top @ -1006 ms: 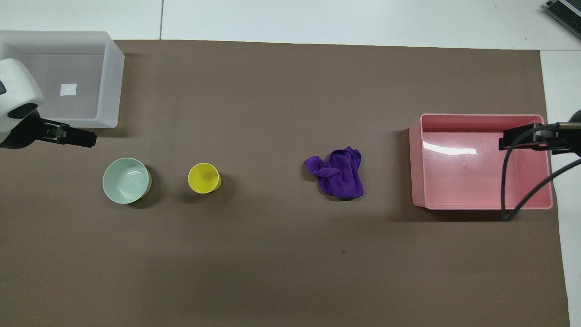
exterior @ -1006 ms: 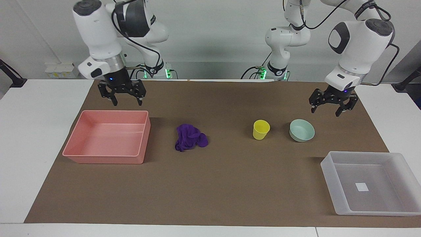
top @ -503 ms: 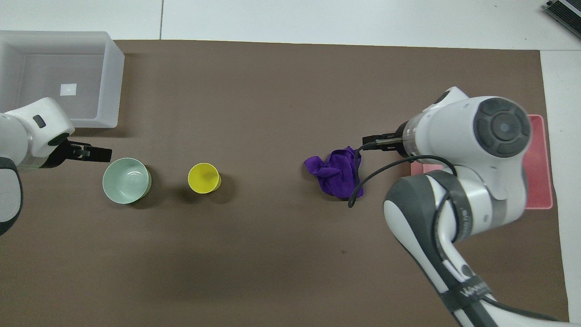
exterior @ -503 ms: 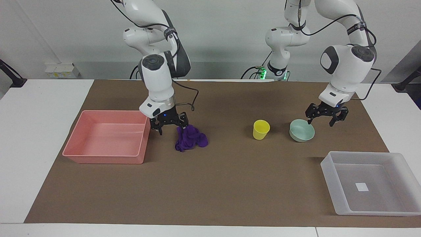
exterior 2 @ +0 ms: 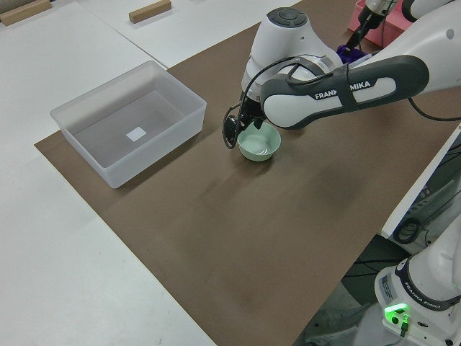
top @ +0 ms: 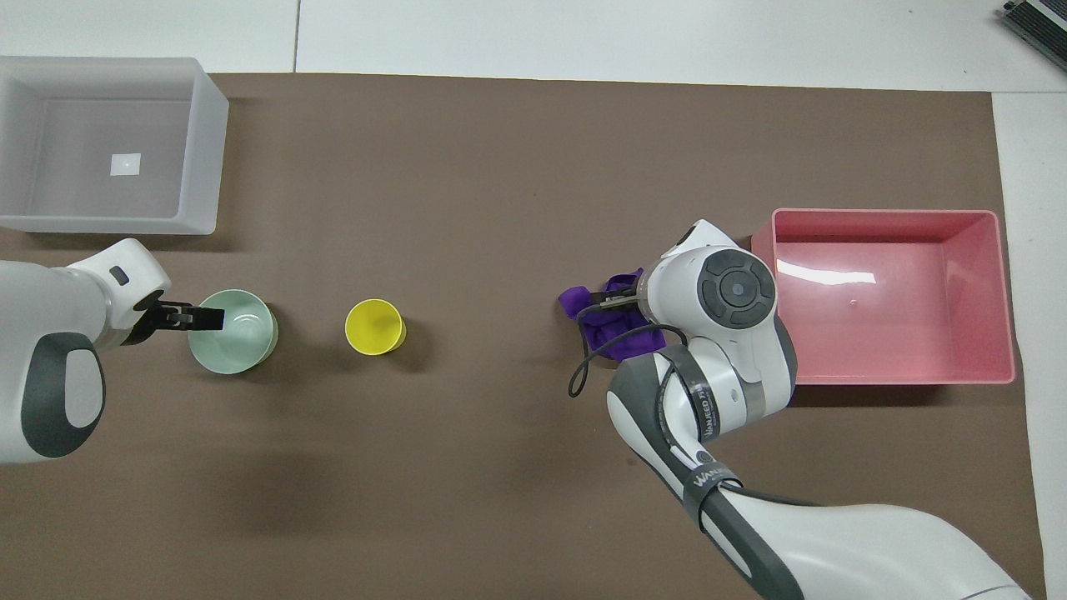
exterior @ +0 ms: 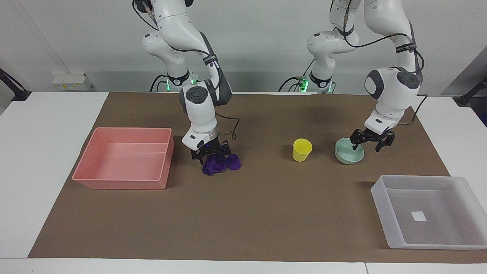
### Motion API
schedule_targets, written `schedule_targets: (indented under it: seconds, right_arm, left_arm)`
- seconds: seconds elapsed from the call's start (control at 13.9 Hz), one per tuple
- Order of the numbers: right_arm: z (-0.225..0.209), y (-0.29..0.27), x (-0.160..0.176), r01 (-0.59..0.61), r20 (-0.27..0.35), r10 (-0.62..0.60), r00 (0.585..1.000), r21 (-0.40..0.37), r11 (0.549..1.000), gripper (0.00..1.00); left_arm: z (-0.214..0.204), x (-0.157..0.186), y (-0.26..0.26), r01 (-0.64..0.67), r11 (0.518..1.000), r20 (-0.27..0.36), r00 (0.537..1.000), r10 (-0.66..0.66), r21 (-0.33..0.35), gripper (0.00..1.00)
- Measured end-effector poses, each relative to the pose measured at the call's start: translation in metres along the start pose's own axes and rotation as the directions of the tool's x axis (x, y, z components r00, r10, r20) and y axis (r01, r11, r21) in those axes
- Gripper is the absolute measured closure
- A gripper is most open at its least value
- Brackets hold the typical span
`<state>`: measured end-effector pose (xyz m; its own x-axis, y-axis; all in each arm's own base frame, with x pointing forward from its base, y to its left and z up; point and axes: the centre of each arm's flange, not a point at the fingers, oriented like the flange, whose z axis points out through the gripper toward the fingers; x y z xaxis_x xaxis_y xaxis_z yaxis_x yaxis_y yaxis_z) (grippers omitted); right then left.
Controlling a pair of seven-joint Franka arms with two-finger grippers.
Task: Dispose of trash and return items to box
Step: 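Grasp the purple cloth with the right gripper while the left gripper grasps the bowl, then carry the cloth into the pink bin while the left gripper lifts the bowl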
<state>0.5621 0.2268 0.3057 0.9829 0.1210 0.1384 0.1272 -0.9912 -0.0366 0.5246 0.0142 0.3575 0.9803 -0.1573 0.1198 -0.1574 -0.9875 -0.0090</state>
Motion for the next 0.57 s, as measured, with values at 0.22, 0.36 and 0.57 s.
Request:
schedule_targets:
  seconds: [0.22,0.36,0.57]
  right_arm:
    - [0.008,0.002,-0.004,0.010,0.016,-0.009,1.000,-0.005,1.000,0.34]
    - [0.008,0.002,-0.004,-0.018,0.017,0.018,1.000,-0.004,1.000,0.57]
    - [0.003,0.001,-0.004,-0.042,0.020,0.042,0.999,-0.004,0.999,0.90]
  left_arm:
    - [0.015,-0.007,0.001,0.001,1.000,0.024,1.000,0.000,-0.005,0.17]
    - [0.020,-0.010,0.002,0.001,1.000,0.036,0.999,-0.001,-0.007,0.43]
    - [0.023,-0.014,-0.005,0.015,1.000,0.041,0.999,-0.015,-0.007,0.82]
